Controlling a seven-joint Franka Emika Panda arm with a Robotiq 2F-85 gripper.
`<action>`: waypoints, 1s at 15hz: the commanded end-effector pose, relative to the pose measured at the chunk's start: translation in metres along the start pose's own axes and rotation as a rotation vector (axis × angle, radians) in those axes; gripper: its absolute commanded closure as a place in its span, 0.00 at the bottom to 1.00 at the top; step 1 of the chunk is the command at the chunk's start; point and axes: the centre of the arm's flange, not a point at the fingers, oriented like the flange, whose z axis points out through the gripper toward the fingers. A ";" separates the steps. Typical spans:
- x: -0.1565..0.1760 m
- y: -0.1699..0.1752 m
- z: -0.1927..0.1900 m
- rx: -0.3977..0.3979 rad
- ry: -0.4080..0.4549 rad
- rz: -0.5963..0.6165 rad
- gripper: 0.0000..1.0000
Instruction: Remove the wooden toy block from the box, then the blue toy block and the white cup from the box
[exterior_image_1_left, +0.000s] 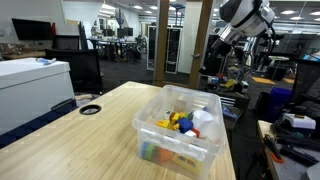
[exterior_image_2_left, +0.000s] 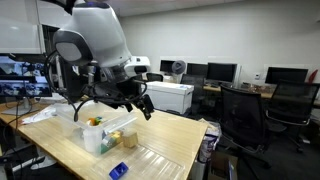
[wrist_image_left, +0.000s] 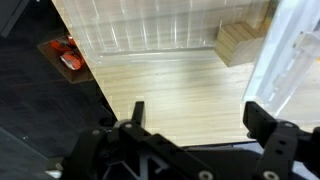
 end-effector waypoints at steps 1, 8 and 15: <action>-0.006 -0.040 -0.011 0.032 0.012 -0.109 0.00; -0.036 -0.187 0.033 0.181 -0.099 -0.517 0.00; -0.036 -0.203 0.072 0.208 -0.214 -0.621 0.00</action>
